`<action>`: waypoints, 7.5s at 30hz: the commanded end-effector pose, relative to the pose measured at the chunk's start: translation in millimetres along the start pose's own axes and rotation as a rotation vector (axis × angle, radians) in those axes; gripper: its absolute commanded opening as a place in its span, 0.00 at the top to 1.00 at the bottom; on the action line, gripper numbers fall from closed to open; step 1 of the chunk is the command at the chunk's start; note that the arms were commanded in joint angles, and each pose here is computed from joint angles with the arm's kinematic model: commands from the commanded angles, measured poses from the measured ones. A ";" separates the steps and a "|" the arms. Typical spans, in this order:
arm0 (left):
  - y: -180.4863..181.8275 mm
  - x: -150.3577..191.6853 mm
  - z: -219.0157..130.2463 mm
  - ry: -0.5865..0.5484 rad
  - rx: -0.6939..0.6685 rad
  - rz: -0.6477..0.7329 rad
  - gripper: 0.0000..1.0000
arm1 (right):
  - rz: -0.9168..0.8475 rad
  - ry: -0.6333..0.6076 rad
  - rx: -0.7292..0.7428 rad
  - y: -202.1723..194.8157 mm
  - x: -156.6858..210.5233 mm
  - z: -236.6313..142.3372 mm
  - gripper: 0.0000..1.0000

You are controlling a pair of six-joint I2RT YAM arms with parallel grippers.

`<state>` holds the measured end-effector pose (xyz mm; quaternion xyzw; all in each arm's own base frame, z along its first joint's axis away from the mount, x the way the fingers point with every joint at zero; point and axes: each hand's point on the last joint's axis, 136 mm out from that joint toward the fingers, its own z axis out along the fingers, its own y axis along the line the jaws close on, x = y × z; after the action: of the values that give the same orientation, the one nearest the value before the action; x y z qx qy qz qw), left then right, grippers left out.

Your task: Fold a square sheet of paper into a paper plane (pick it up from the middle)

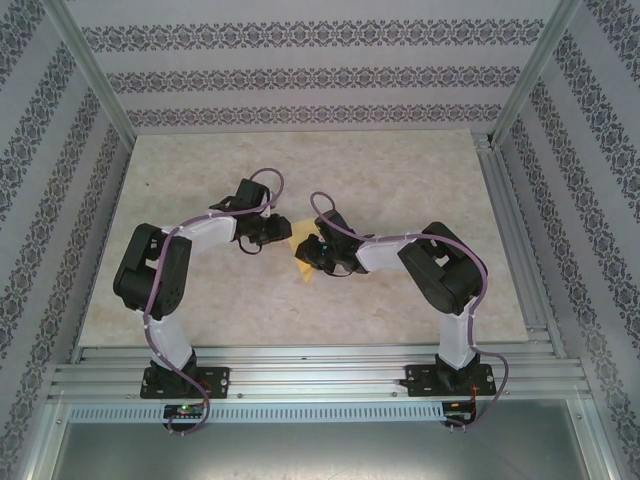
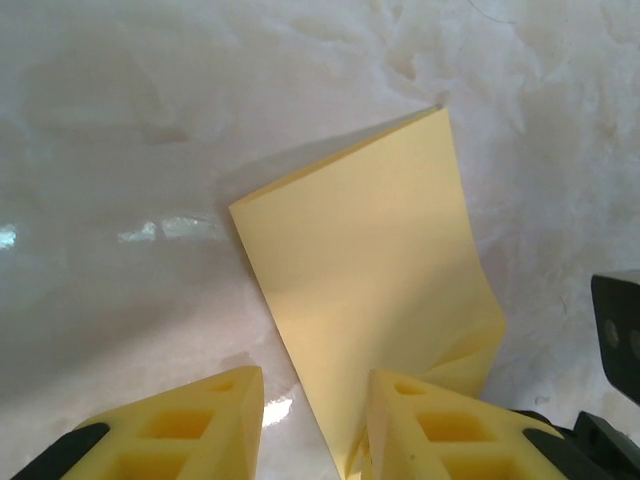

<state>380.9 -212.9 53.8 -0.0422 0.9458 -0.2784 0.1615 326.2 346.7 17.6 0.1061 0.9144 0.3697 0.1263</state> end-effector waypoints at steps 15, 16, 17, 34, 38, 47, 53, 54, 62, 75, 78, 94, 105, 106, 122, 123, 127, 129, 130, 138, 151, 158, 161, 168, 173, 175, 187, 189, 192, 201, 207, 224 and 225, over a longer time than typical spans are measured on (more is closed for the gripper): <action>-11.2 33.2 -9.8 0.072 0.088 0.011 0.67 | 0.037 0.006 0.106 -35.2 7.7 1.9 0.91; -11.8 35.7 -8.9 0.077 0.090 0.014 0.67 | 0.039 0.006 0.108 -36.2 7.5 1.8 0.92; -12.2 37.3 -8.5 0.082 0.092 0.016 0.68 | 0.042 0.005 0.108 -36.5 7.2 1.7 0.93; -26.8 55.4 12.3 0.146 0.122 0.026 0.97 | 0.062 0.016 0.116 -42.1 8.5 2.2 1.00; -28.0 53.8 14.9 0.144 0.129 0.020 0.99 | 0.064 0.015 0.112 -41.1 8.1 2.2 1.00; -27.0 55.0 23.3 0.155 0.136 -0.001 1.00 | 0.063 0.016 0.108 -40.5 7.9 2.4 1.00; -25.3 53.4 28.5 0.151 0.132 -0.020 1.00 | 0.064 0.017 0.110 -41.3 8.3 2.3 1.00; -24.0 52.6 29.2 0.147 0.126 -0.024 1.00 | 0.065 0.016 0.113 -42.0 8.8 2.4 1.00; -11.7 54.9 34.6 0.150 0.070 -0.048 1.00 | 0.097 0.022 0.093 -40.9 10.3 2.2 1.00; -12.7 52.0 25.4 0.128 0.057 -0.051 1.00 | 0.141 0.028 0.074 -39.0 8.3 -1.6 1.00; -20.1 52.1 16.9 0.106 0.097 -0.057 1.00 | 0.143 0.032 0.074 -39.3 9.0 -0.7 1.00; -31.4 45.8 20.7 0.074 0.182 -0.126 1.00 | 0.153 0.036 0.071 -40.8 10.0 0.3 1.00; -15.1 55.4 38.5 0.118 0.133 -0.159 1.00 | 0.155 0.039 0.072 -41.9 10.3 1.5 1.00; -13.0 55.6 38.3 0.116 0.121 -0.157 1.00 | 0.155 0.039 0.072 -41.4 10.2 1.6 1.00; 22.1 77.1 50.0 0.198 -0.058 -0.117 1.00 | 0.071 0.023 -0.062 7.3 -5.4 -17.9 1.00; 24.3 79.0 50.4 0.205 -0.070 -0.116 1.00 | 0.065 0.021 -0.071 10.5 -5.5 -21.2 1.00; 30.4 82.2 50.7 0.211 -0.101 -0.110 1.00 | 0.044 0.023 -0.101 17.6 -1.7 -35.2 1.00; 31.1 82.8 50.5 0.212 -0.106 -0.109 1.00 | 0.039 0.032 -0.104 16.5 3.6 -39.0 1.00; 31.2 83.0 50.8 0.212 -0.106 -0.109 1.00 | 0.040 0.039 -0.105 15.8 6.8 -40.3 0.99; 31.1 83.2 50.5 0.208 -0.114 -0.106 1.00 | 0.055 0.093 -0.086 2.4 35.0 -38.9 0.99; 34.3 85.6 50.8 0.207 -0.130 -0.110 1.00 | 0.085 0.122 -0.095 -15.2 48.0 -22.0 0.99; 34.9 85.2 50.3 0.203 -0.135 -0.110 1.00 | 0.092 0.120 -0.078 -21.6 47.9 -17.3 0.99; 35.0 84.6 50.0 0.202 -0.139 -0.105 1.00 | 0.089 0.113 -0.080 -20.8 47.1 -20.8 0.99; 35.4 83.5 50.0 0.200 -0.142 -0.103 1.00 | 0.011 0.101 -0.101 1.3 47.2 -41.4 0.98; 34.9 83.8 50.3 0.200 -0.140 -0.102 1.00 | 0.010 0.118 -0.055 -8.5 54.6 -36.1 0.98; 34.6 83.7 50.2 0.199 -0.141 -0.102 1.00 | 0.023 0.123 -0.042 -13.7 56.0 -32.3 0.98; 35.1 84.0 49.8 0.199 -0.140 -0.104 1.00 | -0.007 0.169 0.076 -25.9 60.6 -27.2 0.98; 35.2 83.8 50.1 0.198 -0.141 -0.104 1.00 | -0.013 0.179 0.082 -26.8 61.4 -25.4 0.97; 35.1 83.9 50.0 0.199 -0.141 -0.103 1.00 | -0.007 0.194 0.088 -30.6 64.5 -21.2 0.97; 34.2 83.4 49.3 0.198 -0.139 -0.100 1.00 | -0.061 0.123 0.002 0.6 45.4 -40.7 0.95; 32.8 82.6 49.2 0.198 -0.137 -0.096 1.00 | -0.076 -0.023 -0.019 6.5 0.9 -71.8 0.93; 21.2 79.1 48.8 0.202 -0.113 -0.065 1.00 | -0.097 0.032 0.081 -3.3 -10.7 -32.5 0.93; 20.6 79.1 48.9 0.203 -0.111 -0.062 1.00 | -0.094 0.030 0.094 -5.4 -11.8 -31.6 0.93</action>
<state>344.6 -251.4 18.0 -0.0507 0.9484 -0.2984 0.0939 323.9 313.3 37.9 0.0744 0.9326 0.3323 0.1194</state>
